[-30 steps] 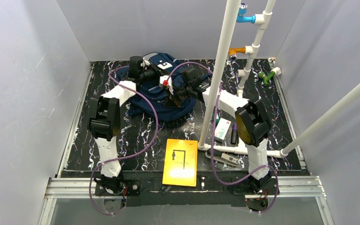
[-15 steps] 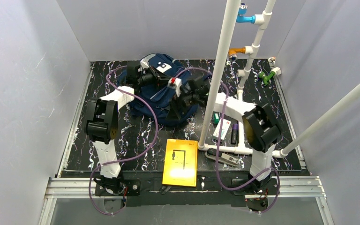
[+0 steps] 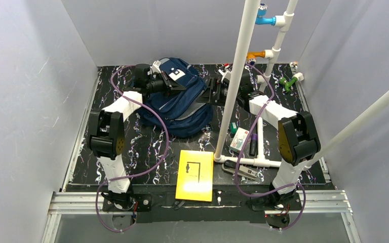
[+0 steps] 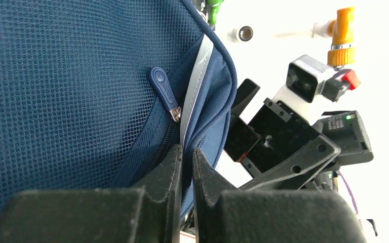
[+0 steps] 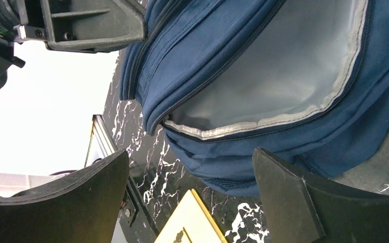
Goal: Pack the student bag
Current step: Pick up the book from the center of the board.
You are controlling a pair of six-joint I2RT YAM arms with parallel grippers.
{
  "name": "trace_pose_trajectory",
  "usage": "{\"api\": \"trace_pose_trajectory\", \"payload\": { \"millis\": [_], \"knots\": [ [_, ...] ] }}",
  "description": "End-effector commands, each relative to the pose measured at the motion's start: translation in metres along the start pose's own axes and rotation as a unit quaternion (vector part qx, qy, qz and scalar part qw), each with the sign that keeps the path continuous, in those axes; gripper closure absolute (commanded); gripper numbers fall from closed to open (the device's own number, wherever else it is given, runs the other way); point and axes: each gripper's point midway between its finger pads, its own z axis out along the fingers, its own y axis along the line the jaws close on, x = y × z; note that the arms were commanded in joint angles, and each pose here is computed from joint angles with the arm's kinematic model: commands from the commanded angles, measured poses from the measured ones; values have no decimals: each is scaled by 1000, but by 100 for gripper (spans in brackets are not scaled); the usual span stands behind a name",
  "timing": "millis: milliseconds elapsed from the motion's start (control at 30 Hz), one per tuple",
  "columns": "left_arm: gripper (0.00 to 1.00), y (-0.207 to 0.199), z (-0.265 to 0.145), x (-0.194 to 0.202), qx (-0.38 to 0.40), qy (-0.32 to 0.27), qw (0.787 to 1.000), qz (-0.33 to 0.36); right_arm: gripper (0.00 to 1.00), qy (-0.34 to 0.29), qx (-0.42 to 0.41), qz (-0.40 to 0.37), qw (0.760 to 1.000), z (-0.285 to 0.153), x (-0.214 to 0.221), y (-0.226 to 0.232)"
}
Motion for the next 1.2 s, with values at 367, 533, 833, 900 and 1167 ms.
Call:
{"api": "trace_pose_trajectory", "payload": {
  "millis": [367,533,833,900,1167],
  "knots": [
    [42,7,-110,8,-220,-20,957,187,2,46,97,-68,992,-20,-2,-18],
    [39,18,-167,72,-269,-27,948,167,2,53,125,-92,986,-21,-2,-24],
    [41,51,-187,263,-207,21,976,58,2,109,111,-129,979,-5,37,-15],
    [43,62,-196,281,-225,20,974,27,2,113,102,-138,979,-5,42,-9],
    [43,87,-145,317,-262,114,953,102,3,135,85,-143,977,-5,65,-1]
  ]
}}
